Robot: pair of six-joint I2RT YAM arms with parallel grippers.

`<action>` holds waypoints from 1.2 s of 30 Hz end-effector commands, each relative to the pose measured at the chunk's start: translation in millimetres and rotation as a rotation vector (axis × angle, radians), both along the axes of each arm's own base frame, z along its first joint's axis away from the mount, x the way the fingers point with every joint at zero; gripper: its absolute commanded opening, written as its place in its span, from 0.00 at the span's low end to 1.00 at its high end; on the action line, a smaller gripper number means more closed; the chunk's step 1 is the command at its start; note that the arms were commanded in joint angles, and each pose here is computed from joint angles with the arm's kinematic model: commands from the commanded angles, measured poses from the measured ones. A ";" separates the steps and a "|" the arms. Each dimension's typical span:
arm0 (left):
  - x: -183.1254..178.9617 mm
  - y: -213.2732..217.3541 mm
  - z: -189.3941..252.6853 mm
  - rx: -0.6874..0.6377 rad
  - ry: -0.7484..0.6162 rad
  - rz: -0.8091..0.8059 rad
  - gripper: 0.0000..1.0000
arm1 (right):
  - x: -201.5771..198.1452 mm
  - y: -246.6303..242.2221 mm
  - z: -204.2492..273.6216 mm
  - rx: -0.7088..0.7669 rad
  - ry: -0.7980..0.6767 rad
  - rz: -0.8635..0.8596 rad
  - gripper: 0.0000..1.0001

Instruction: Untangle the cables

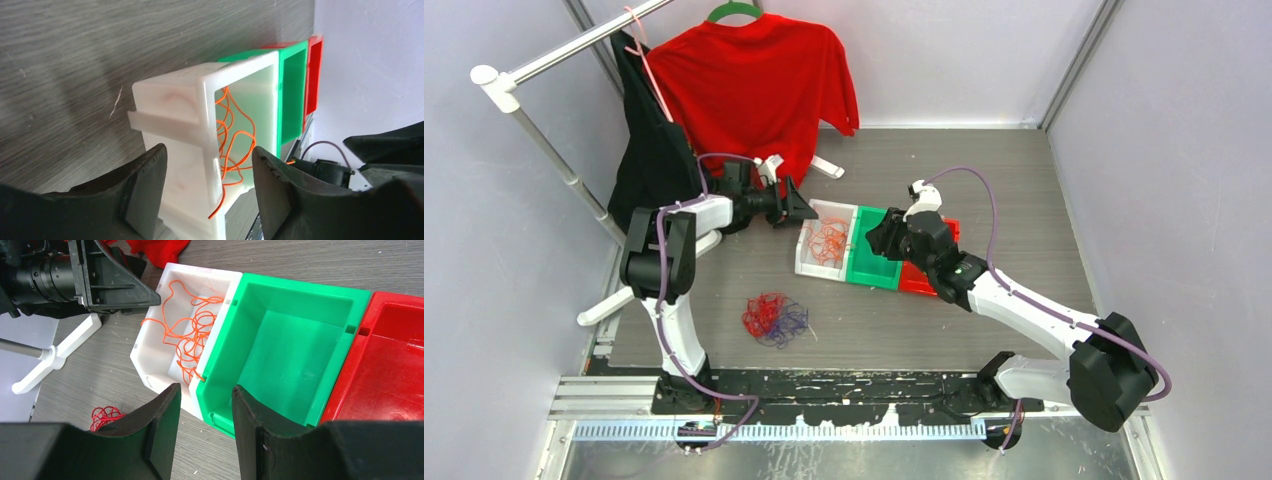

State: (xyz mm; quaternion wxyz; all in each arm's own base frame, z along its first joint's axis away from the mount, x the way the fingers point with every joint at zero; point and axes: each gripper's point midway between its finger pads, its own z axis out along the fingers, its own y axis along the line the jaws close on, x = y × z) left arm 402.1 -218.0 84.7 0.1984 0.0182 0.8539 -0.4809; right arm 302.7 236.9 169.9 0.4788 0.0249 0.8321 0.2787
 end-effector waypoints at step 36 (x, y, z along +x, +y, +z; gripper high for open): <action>-18.1 16.7 26.2 0.032 -0.099 0.009 0.26 | 4.8 7.7 26.4 0.053 -0.066 0.003 0.47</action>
